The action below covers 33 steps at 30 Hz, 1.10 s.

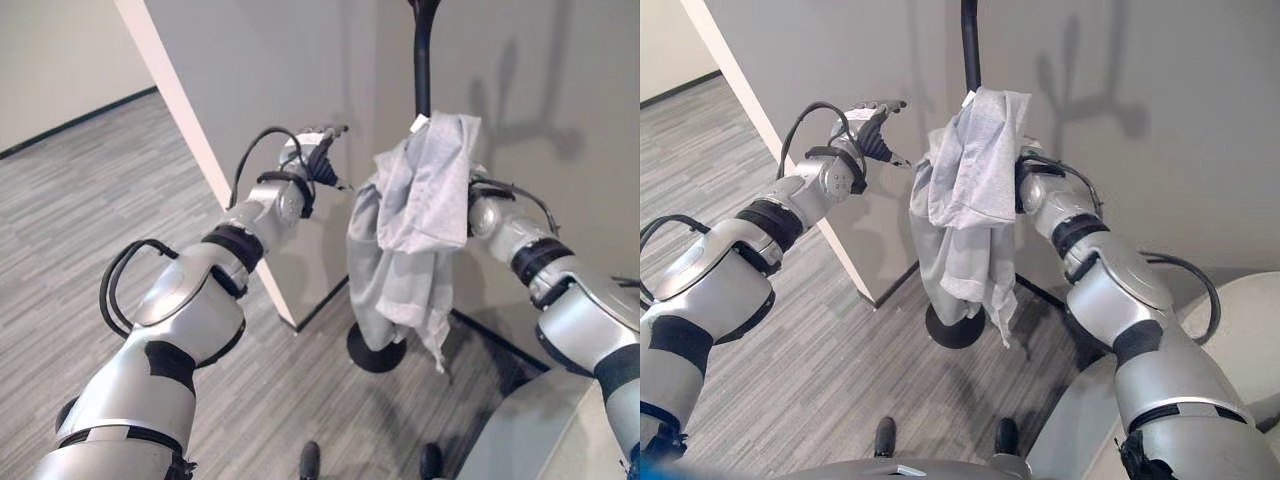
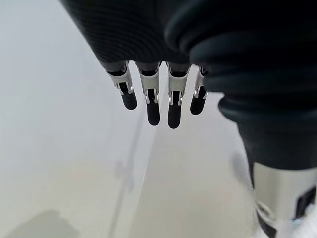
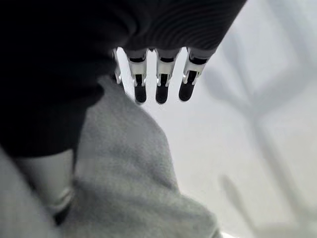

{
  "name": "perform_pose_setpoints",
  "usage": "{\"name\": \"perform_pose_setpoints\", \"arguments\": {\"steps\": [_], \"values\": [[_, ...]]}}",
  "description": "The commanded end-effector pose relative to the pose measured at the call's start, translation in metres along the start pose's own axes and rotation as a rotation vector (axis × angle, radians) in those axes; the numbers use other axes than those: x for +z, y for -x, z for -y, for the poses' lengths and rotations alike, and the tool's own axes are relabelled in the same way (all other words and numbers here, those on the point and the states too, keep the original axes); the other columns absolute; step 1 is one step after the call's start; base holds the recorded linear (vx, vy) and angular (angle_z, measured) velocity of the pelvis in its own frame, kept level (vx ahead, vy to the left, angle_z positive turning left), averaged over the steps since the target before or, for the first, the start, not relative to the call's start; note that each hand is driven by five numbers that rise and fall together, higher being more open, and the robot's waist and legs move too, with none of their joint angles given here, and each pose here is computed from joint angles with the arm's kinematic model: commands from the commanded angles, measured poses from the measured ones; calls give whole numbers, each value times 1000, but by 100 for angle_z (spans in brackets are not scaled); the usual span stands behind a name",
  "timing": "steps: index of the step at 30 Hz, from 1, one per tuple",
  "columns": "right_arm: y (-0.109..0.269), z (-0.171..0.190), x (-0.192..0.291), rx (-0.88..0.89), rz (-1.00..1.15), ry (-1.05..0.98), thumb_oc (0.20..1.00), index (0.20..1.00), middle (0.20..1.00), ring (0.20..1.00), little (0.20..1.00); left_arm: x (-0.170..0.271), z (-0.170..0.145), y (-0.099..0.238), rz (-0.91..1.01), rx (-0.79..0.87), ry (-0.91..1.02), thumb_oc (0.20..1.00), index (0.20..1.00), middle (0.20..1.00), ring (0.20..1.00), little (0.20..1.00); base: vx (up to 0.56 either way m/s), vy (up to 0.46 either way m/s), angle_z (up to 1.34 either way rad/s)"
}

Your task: Hang the clothes on the sofa on the clothes rack.

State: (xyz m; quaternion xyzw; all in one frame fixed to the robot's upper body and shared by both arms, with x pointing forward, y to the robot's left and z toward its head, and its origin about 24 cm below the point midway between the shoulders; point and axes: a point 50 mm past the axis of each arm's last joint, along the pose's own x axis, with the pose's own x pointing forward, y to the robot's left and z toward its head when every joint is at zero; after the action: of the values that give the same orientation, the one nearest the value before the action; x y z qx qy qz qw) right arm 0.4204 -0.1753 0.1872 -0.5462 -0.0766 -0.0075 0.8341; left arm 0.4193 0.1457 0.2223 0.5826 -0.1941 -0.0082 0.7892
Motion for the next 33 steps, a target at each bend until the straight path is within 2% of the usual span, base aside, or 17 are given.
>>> {"name": "perform_pose_setpoints", "arguments": {"steps": [1,8,16,18,19,20,21,24,25,27,28,29,30,33], "values": [[9,50,-28,-226,-25,-207,1000,1000,1000,1000,1000,-27,-67,10,-10,275,141,1000,1000,1000,1000,1000,38,16,-4],[34,45,-66,-224,-62,-196,1000,1000,1000,1000,1000,-52,-79,39,-3,322,151,1000,1000,1000,1000,1000,31,9,0],[65,34,-102,-210,-117,-187,1000,1000,1000,1000,1000,-88,-69,88,-68,336,181,1000,1000,1000,1000,1000,10,1,0],[76,29,-110,-213,-128,-205,1000,1000,1000,1000,1000,-100,-62,109,-108,340,206,1000,1000,1000,1000,1000,24,13,3],[89,23,-118,-233,-140,-260,1000,1000,1000,1000,1000,-115,-49,136,-174,344,256,1000,1000,1000,1000,1000,0,0,0],[89,22,-118,-229,-140,-259,1000,1000,1000,1000,1000,-116,-48,138,-177,342,256,1000,1000,1000,1000,1000,0,0,0],[97,15,-121,-228,-146,-293,1000,1000,1000,1000,1000,-125,-40,155,-227,346,290,1000,1000,1000,1000,1000,39,23,-1],[143,-17,-139,-192,-202,-431,1000,1000,1000,1000,1000,-152,12,235,-474,249,405,1000,1000,1000,1000,1000,58,34,5],[165,-41,-142,-145,-239,-500,1000,1000,1000,1000,1000,-161,48,277,-636,158,471,1000,1000,1000,1000,1000,46,48,1],[186,-66,-147,-94,-307,-560,1000,1000,1000,1000,1000,-164,84,321,-795,22,515,1000,1000,1000,1000,1000,43,51,1],[207,-94,-145,-39,-362,-635,1000,1000,1000,1000,1000,-161,114,367,-960,-94,557,1000,1000,1000,1000,1000,26,41,0],[207,-94,-145,-39,-362,-635,1000,1000,1000,1000,1000,-161,114,367,-960,-94,557,1000,1000,1000,1000,1000,22,55,-3],[232,-123,-147,19,-457,-718,1000,1000,1000,1000,1000,-151,142,409,-1107,-202,603,1000,1000,1000,1000,1000,7,49,-2],[260,-168,-141,125,-589,-809,1000,1000,1000,1000,1000,-130,180,454,-1324,-308,713,1000,1000,1000,1000,1000,7,43,5]]}}
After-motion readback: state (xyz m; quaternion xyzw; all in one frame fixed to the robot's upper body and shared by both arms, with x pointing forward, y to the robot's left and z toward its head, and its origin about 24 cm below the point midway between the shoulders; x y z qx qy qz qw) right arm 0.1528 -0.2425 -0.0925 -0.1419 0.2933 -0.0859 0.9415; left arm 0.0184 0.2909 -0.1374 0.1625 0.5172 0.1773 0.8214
